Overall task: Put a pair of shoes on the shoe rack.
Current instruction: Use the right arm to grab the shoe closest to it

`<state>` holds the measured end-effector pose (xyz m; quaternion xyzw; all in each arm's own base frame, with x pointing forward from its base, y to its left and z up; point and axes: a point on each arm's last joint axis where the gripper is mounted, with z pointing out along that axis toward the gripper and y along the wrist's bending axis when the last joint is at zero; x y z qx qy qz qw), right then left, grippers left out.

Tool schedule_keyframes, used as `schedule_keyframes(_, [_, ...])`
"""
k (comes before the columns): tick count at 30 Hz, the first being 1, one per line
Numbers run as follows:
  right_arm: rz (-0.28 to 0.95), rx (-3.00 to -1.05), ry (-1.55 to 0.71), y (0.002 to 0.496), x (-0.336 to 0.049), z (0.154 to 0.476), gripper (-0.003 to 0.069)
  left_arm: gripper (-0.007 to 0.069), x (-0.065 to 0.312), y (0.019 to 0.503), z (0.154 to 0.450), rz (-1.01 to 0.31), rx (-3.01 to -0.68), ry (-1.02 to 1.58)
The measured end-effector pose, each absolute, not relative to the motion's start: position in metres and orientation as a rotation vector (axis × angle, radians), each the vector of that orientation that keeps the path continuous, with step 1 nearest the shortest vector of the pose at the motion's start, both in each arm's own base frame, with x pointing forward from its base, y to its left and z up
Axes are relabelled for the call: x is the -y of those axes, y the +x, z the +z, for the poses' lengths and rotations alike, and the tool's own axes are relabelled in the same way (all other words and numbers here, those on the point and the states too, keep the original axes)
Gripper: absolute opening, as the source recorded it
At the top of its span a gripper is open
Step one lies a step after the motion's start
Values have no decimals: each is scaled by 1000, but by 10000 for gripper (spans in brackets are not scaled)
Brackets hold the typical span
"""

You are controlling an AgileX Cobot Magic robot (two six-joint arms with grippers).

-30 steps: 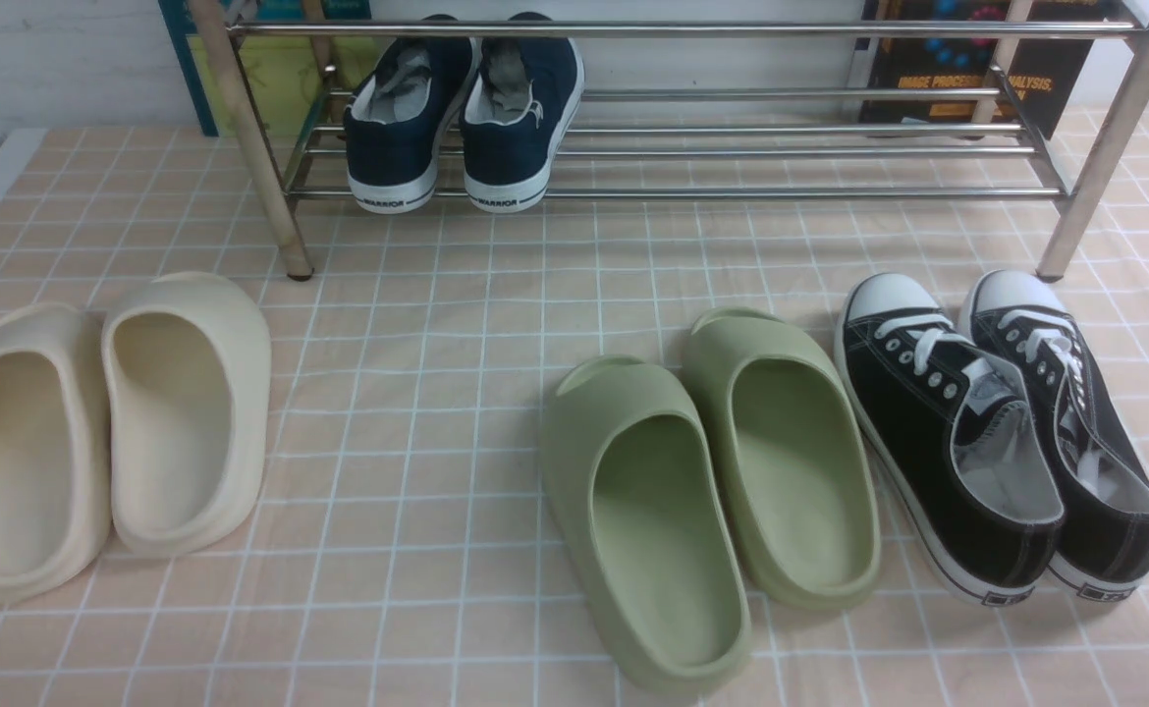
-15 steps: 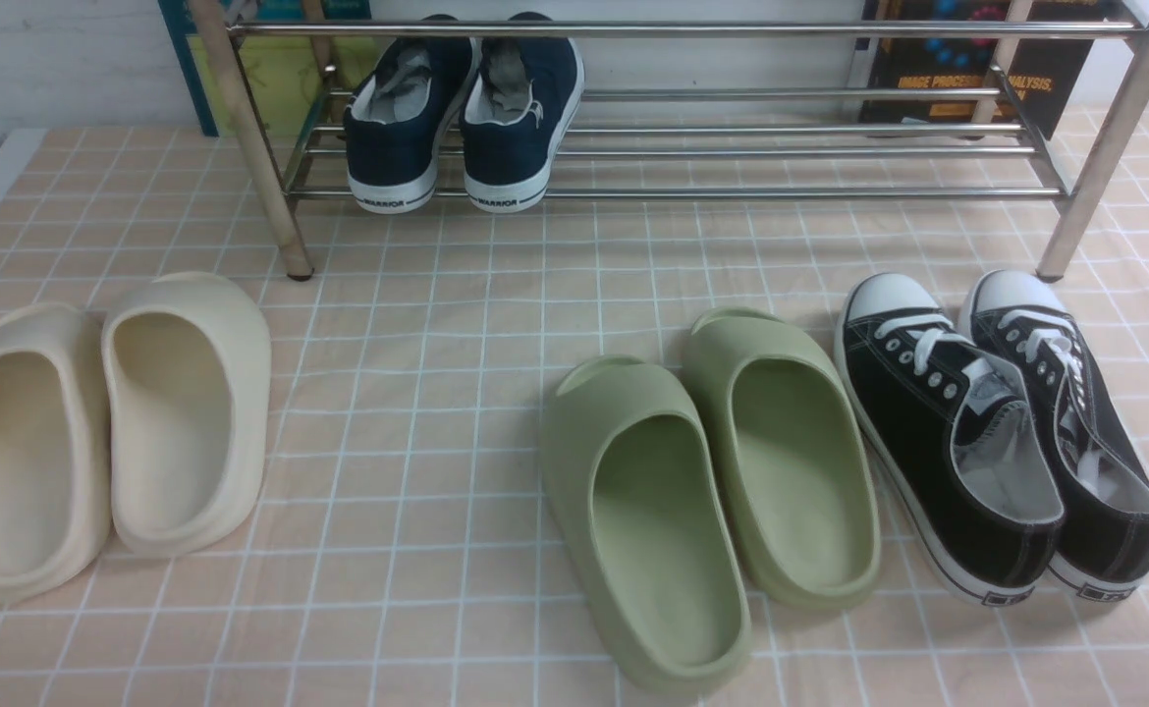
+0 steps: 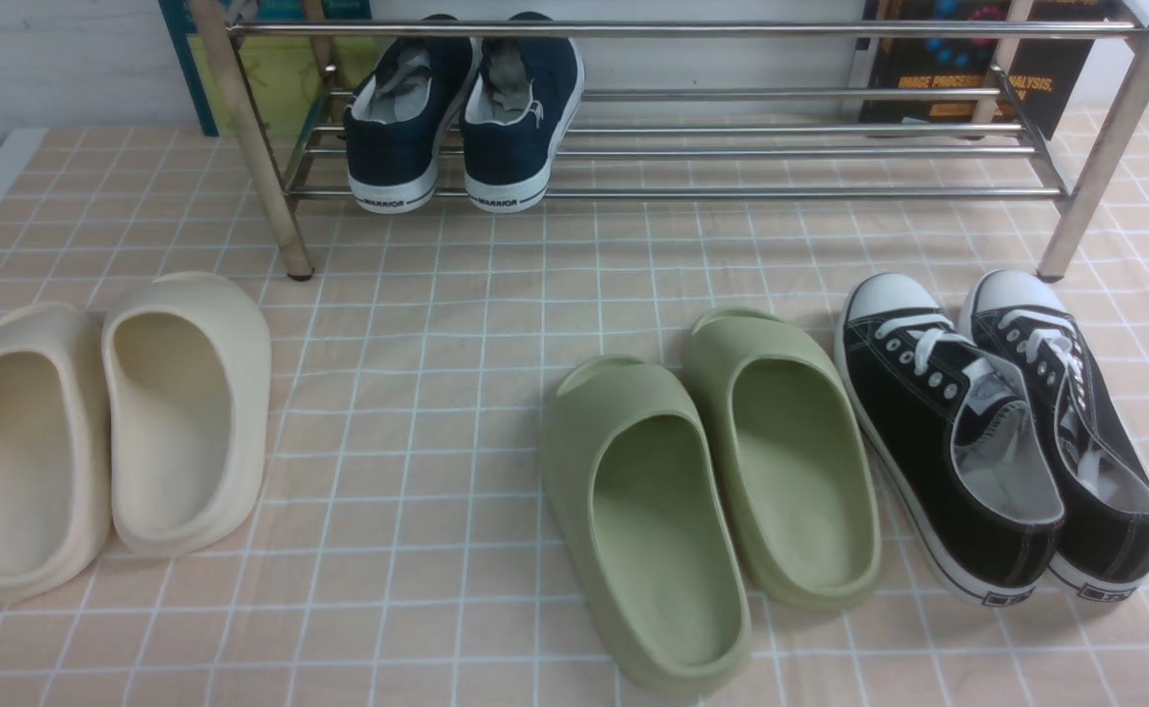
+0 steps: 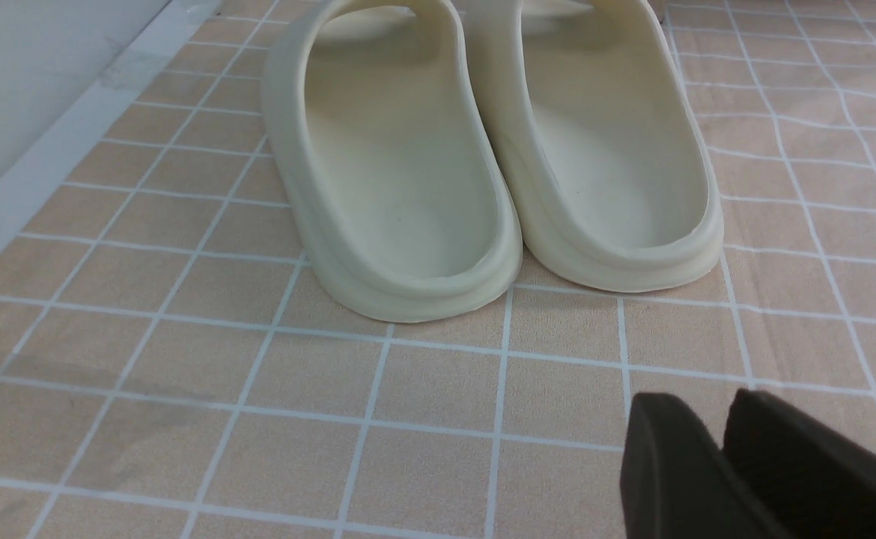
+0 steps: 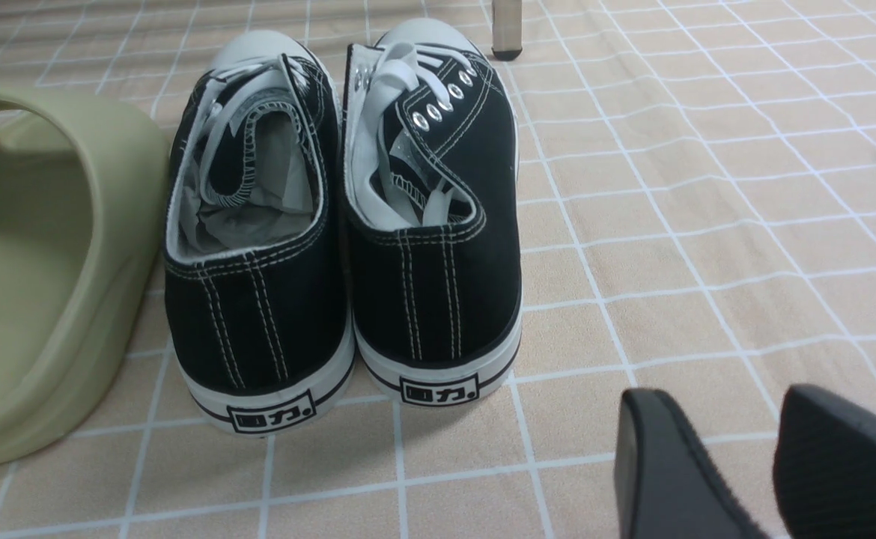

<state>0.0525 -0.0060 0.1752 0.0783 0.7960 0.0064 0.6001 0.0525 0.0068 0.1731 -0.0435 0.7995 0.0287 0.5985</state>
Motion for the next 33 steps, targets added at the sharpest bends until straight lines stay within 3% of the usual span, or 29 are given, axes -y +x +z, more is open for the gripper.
schedule_keyframes(13, [15,-1845,182,52,6,175,239,160,-8,52,173,93,-1856,-84])
schedule_keyframes(22, [146,-1838,264,53,2,175,239,167,-8,52,173,100,-1856,-80])
schedule_keyframes(27, [398,-1815,423,53,-7,176,239,171,-8,52,173,101,-1856,-79])
schedule_keyframes(31, [803,-1742,697,53,-18,179,239,178,-8,52,173,101,-1856,-79])
schedule_keyframes(32, [822,-1741,708,53,-19,179,239,178,-8,52,173,101,-1856,-79])
schedule_keyframes(33, [940,-1710,780,52,-22,181,239,180,-8,52,173,101,-1856,-79])
